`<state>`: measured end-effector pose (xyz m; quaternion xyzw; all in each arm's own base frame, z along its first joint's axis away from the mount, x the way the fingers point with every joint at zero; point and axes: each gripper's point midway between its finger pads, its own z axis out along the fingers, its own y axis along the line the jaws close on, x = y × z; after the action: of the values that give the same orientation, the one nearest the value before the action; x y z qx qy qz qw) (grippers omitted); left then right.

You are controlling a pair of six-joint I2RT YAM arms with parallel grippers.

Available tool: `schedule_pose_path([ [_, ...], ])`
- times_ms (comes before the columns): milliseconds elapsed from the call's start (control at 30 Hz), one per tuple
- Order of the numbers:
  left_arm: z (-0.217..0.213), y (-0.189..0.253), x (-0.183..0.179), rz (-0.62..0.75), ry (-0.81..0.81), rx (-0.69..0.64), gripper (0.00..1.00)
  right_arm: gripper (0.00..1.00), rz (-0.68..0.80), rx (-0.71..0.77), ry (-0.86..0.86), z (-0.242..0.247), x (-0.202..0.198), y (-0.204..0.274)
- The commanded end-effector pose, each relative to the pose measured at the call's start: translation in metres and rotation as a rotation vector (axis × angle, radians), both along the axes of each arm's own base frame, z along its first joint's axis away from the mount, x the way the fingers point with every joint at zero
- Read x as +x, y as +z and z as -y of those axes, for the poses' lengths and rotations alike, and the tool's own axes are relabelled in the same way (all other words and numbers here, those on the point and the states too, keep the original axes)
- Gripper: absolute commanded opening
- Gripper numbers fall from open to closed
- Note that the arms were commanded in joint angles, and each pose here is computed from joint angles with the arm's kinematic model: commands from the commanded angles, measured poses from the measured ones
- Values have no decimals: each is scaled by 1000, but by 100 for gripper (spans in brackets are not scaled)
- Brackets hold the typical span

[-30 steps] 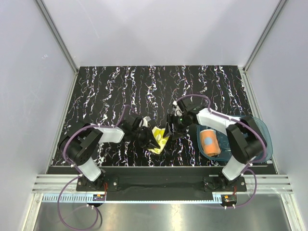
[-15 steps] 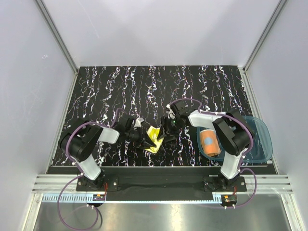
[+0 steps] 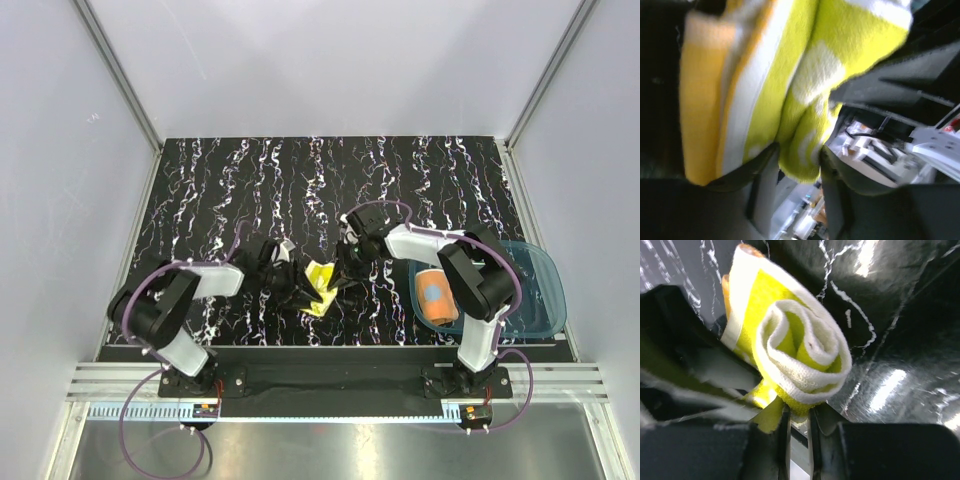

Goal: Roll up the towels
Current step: Roll the towel

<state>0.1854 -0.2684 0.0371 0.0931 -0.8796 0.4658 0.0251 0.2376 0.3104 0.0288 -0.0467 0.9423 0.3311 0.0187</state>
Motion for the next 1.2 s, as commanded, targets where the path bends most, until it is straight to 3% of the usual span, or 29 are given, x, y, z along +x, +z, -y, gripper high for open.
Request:
schedule_pose_path([
  [0,-16,16,9,124,-12,168,46,5,50,-118,-5,14,9,3],
  [100,-38,16,8,196,-23,392,48,5,54,-154,-8,19,10,7],
  [133,-39,34,24,333,-7,491,49,5,60,-157,-7,18,11,9],
  [200,-53,48,28,433,0,654,50,4,57,-176,-12,20,11,9],
  [333,-25,81,22,655,-74,711,48,3,45,-182,-9,17,10,10],
  [467,-2,79,18,748,-125,716,47,2,33,-192,-7,16,10,12],
  [833,51,53,6,811,-203,694,46,2,34,-198,2,12,15,16],
  [1167,40,20,16,795,-212,858,47,2,28,-194,13,12,12,15],
])
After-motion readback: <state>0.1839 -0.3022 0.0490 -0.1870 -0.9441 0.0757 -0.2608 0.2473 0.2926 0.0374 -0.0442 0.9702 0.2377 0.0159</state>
